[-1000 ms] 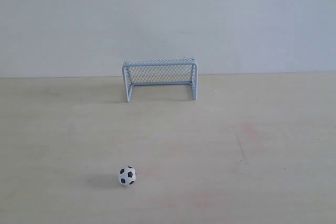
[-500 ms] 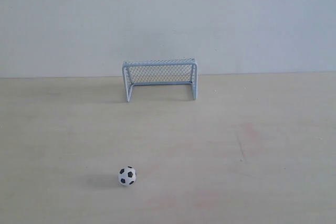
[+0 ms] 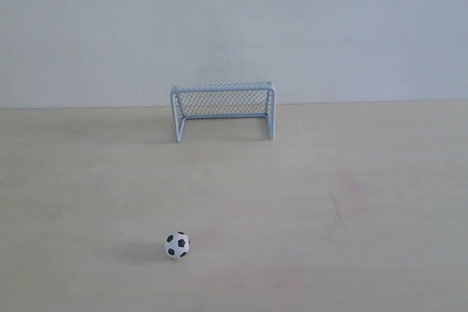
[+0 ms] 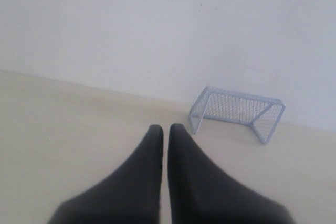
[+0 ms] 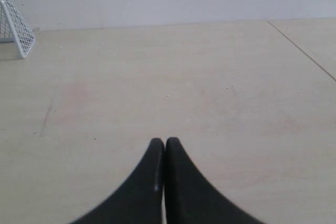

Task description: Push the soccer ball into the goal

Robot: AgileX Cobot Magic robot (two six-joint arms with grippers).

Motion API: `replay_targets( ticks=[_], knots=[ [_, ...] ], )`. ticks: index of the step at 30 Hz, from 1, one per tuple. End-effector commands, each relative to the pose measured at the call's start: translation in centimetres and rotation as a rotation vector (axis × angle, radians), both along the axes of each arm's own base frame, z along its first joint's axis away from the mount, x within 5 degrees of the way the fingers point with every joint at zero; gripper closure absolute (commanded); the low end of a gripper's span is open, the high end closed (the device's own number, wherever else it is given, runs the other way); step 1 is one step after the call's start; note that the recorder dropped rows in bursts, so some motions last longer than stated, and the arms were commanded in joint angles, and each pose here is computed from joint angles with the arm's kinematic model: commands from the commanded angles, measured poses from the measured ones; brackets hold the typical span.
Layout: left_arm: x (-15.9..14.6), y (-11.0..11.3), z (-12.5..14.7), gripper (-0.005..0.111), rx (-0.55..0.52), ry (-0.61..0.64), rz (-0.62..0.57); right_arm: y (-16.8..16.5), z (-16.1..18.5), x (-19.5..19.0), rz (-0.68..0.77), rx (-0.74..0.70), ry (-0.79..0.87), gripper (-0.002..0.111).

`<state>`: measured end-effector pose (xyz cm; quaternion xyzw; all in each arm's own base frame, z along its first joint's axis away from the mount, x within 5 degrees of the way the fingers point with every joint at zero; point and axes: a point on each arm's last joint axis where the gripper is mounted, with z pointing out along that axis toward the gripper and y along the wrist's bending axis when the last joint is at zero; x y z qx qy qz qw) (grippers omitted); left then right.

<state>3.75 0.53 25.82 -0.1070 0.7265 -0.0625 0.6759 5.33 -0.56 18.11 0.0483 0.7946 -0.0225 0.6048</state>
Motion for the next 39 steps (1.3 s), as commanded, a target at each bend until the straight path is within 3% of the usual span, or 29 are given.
replay_targets(
  ticks=[1,6,12,18,24,29,36,39],
  knots=[
    [-1.2,0.1,2.9,0.102,0.008,-0.059,0.007,0.0,0.1,0.0,-0.001,-0.012,-0.013,0.109],
    [-2.9,0.1,6.2,0.102,0.006,-0.154,0.011,0.0,0.1,0.0,-0.001,-0.012,-0.013,0.109],
    [-6.0,0.4,8.3,0.102,-0.021,-0.008,0.049,0.0,0.1,0.0,-0.001,-0.012,-0.013,0.109],
    [-6.7,0.4,10.0,0.102,-0.008,-0.123,0.047,0.0,0.1,0.0,-0.001,-0.012,-0.013,0.109],
    [-6.8,-0.2,10.4,0.102,-0.106,-0.166,-0.017,0.0,0.1,0.0,-0.001,-0.012,-0.013,0.109],
    [-6.3,-0.7,11.5,0.102,0.087,-0.155,-0.079,0.0,0.1,0.0,-0.001,-0.012,-0.013,0.109],
    [-5.3,-0.7,15.1,0.102,0.389,-0.225,-0.060,0.0,0.1,0.0,-0.001,-0.012,-0.015,0.109],
    [-3.6,-0.7,16.9,0.102,0.336,-0.144,-0.078,0.0,0.1,0.0,-0.001,-0.012,-0.015,0.109]
  ],
)
